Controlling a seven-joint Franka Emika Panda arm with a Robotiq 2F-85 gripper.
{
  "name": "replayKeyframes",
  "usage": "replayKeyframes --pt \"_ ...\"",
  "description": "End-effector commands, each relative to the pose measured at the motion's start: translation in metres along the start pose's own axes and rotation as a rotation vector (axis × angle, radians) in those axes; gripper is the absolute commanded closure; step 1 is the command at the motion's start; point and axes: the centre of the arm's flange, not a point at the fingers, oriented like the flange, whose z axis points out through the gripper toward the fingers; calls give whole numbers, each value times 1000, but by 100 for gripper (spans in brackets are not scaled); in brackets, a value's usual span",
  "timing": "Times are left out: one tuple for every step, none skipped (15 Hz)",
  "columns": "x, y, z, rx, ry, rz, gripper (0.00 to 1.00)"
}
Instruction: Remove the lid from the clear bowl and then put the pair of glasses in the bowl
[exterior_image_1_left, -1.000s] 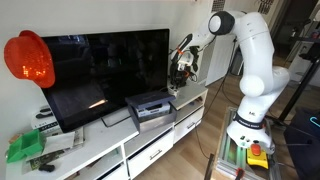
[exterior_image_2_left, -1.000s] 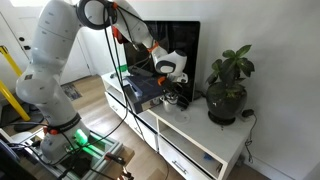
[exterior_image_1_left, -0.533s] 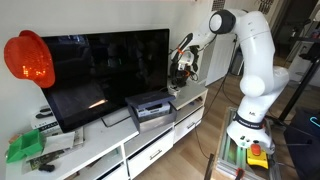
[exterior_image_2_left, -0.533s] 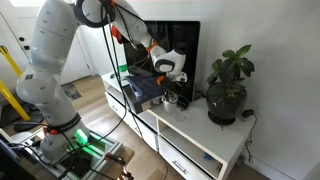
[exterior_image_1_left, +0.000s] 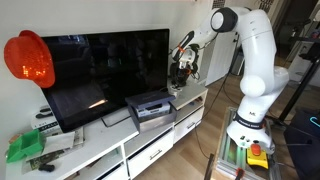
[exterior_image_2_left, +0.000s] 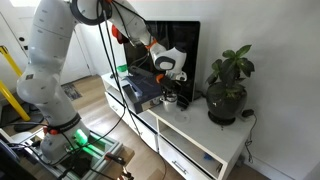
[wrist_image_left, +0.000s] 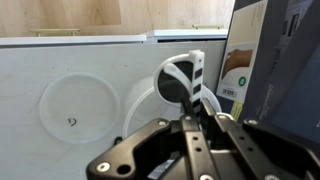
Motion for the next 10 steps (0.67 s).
replayKeyframes --pt "0 2 -9 37 -88 29 96" --pt "4 5 -8 52 -97 34 96" --pt "8 8 -7 68 -112 45 96" --pt "13 12 -7 78 -119 59 96" --pt "17 15 -7 85 -124 72 96" --pt "20 17 -7 89 -128 80 96" --pt "23 20 -6 91 -137 92 96" --pt "27 23 -4 95 -145 107 96" --pt "31 26 -3 103 -156 120 96" --pt "34 28 1 109 -164 131 96"
